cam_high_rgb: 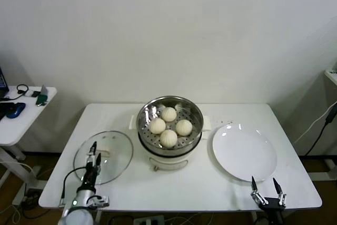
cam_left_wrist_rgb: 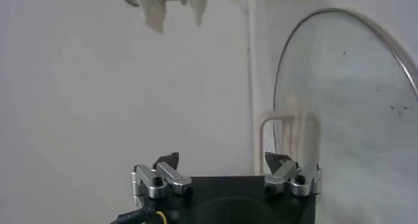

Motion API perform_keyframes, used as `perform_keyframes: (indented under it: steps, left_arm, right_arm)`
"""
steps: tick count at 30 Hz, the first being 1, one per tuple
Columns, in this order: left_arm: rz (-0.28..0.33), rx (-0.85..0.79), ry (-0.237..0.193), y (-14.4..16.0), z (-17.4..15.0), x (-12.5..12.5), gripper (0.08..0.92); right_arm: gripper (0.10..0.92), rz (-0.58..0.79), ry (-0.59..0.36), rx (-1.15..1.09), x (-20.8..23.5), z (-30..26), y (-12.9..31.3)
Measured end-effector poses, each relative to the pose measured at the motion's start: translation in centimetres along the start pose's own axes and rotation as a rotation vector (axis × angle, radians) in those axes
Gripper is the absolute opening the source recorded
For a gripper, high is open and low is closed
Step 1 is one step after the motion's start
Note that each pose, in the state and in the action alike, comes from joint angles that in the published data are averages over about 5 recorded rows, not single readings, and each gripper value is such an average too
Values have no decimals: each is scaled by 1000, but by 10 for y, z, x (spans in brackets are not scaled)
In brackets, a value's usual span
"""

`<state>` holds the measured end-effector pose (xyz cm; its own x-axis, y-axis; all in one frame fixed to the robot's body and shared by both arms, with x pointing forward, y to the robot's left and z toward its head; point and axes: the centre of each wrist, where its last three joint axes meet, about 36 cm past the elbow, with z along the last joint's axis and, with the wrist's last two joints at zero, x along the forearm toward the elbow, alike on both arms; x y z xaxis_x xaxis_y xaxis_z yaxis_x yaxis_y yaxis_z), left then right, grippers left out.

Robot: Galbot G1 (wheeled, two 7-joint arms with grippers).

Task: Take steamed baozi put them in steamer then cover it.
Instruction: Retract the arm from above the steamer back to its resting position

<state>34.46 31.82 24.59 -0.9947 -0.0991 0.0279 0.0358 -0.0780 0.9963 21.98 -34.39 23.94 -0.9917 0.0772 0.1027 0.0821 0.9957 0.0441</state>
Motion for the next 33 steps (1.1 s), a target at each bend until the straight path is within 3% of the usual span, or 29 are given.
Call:
perform_keyframes:
  steps: [15,33]
  left_arm:
    - [10,-34,-10,-13,8,-30,792]
    - [28,-46,-41,-26,18,-38,281]
  right_arm:
    - [823,8,-10,-7,1,-1,3]
    - [823,2,-11,-6,0,3,8]
